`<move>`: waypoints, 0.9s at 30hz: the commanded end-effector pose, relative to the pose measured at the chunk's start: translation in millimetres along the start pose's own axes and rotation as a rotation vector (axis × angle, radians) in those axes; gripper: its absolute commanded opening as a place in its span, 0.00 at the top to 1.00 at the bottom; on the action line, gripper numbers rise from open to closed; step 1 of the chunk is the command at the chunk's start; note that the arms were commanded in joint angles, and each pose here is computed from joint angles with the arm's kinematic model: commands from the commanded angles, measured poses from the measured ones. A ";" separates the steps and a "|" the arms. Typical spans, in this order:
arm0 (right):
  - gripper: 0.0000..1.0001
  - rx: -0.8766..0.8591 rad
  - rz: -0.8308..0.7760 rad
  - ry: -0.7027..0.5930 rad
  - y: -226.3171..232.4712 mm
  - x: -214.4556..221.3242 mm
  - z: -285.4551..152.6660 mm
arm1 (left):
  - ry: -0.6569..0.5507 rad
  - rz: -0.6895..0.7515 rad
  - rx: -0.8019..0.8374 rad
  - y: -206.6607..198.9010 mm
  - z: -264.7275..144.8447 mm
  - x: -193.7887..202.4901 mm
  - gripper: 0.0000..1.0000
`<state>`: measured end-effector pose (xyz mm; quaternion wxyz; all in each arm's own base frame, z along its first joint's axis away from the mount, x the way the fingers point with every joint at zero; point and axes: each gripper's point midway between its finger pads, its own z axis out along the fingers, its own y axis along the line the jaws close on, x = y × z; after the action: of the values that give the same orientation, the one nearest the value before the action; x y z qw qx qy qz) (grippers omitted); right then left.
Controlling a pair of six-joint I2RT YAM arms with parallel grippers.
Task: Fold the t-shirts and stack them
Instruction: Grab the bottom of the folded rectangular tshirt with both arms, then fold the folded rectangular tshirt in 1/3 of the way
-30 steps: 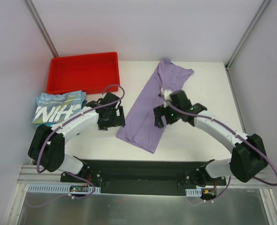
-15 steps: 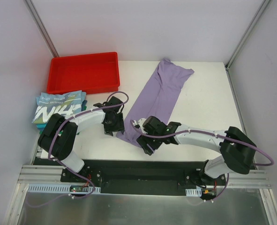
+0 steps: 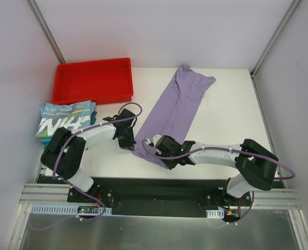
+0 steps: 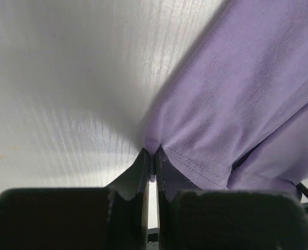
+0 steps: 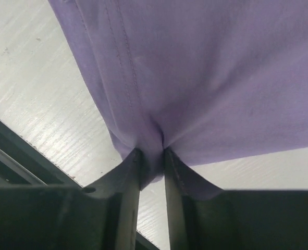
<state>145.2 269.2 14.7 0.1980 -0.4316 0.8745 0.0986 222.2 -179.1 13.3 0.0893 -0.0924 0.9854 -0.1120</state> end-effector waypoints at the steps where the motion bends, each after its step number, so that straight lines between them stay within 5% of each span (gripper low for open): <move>1: 0.79 0.027 -0.030 0.109 5.6 39.2 -0.3 | 0.072 -0.043 -0.069 28.1 11.0 29.4 1.00; 6: 0.98 -0.146 -0.055 0.074 48.1 34.4 -28.5 | 0.084 -0.079 0.046 22.9 -17.1 54.6 1.00; 10: 1.00 -0.374 -0.049 0.019 85.0 31.5 -63.0 | 0.051 -0.110 0.051 39.5 -44.1 74.2 1.00; 15: 1.00 -0.559 -0.067 0.005 108.4 37.4 -96.0 | 0.033 -0.018 0.256 14.2 -79.7 81.7 1.00; 27: 1.00 -0.115 0.179 -0.152 -17.0 -1.9 -106.2 | -0.145 0.095 0.317 -56.4 -119.9 -10.0 1.00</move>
<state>90.5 243.5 83.8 0.1624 -0.4105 0.8673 0.2302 179.3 -191.6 119.5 0.1328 -0.0693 0.9558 -0.2531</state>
